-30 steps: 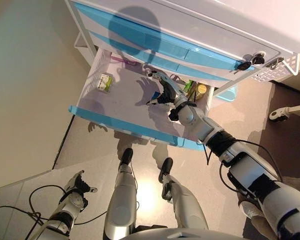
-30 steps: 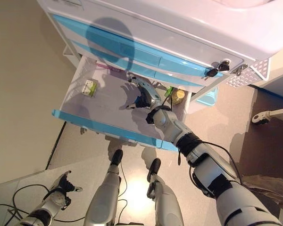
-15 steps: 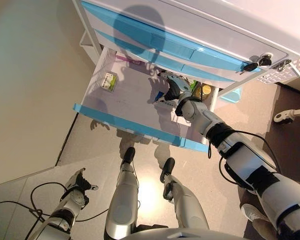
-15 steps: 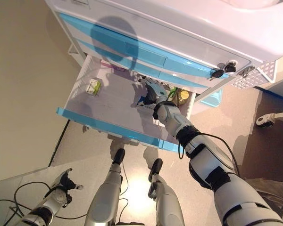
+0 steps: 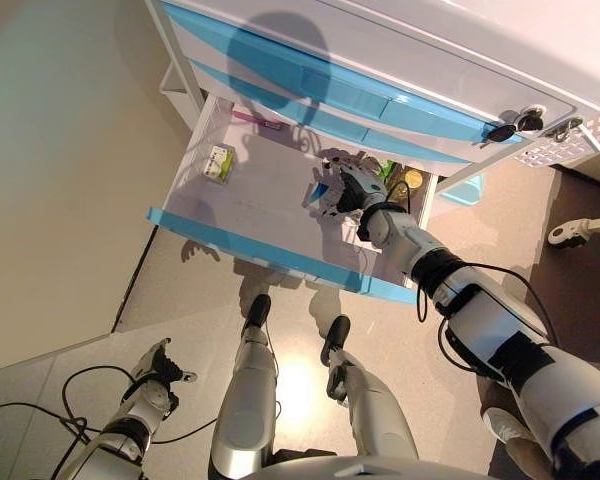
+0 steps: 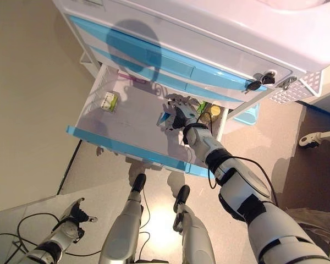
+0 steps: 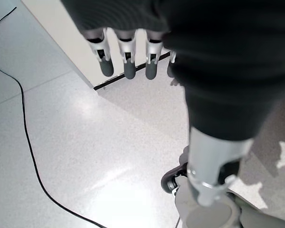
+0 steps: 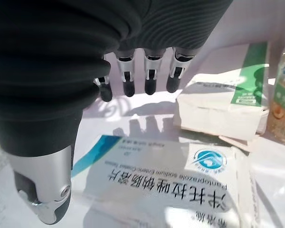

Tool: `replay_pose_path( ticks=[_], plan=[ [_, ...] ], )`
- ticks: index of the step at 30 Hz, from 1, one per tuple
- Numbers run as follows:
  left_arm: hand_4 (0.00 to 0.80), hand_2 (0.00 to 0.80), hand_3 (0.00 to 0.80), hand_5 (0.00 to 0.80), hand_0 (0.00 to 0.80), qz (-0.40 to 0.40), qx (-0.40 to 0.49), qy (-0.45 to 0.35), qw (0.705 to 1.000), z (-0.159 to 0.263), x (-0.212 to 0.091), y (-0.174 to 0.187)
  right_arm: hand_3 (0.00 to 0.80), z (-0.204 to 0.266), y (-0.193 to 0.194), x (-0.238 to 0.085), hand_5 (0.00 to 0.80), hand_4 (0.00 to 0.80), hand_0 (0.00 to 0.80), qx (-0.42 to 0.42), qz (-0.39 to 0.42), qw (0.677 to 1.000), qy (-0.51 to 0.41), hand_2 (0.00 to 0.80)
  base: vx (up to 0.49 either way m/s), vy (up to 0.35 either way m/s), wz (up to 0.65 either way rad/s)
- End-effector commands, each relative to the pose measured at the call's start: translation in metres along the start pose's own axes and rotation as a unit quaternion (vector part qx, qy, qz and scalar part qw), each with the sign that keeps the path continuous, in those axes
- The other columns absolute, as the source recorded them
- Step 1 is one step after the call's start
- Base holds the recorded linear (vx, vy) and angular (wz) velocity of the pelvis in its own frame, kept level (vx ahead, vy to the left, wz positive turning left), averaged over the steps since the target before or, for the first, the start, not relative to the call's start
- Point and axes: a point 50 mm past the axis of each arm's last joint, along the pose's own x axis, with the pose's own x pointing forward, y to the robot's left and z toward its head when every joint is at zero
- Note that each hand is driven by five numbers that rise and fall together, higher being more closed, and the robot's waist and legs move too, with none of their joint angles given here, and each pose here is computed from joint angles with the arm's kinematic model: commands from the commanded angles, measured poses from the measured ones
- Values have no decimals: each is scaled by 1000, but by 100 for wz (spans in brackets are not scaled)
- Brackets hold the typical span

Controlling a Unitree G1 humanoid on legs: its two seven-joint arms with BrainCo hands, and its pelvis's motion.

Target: Open the drawer and pick up the medicine

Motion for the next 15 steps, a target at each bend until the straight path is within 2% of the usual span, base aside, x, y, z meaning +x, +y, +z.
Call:
replay_pose_path(
  ticks=[1, 15],
  plan=[
    [0, 0, 0, 0, 0, -7, 1, 11, 1000, -6, -2, -6, 0, 2, -8, 3, 0, 0, 0, -30, -12, 999, -13, 0, 0, 0, 0],
    [0, 0, 0, 0, 0, -13, 4, 9, 1000, -4, -3, -10, 0, 4, 14, -2, 0, 0, 0, -56, 17, 998, -13, 0, 0, 0, 0]
  ],
)
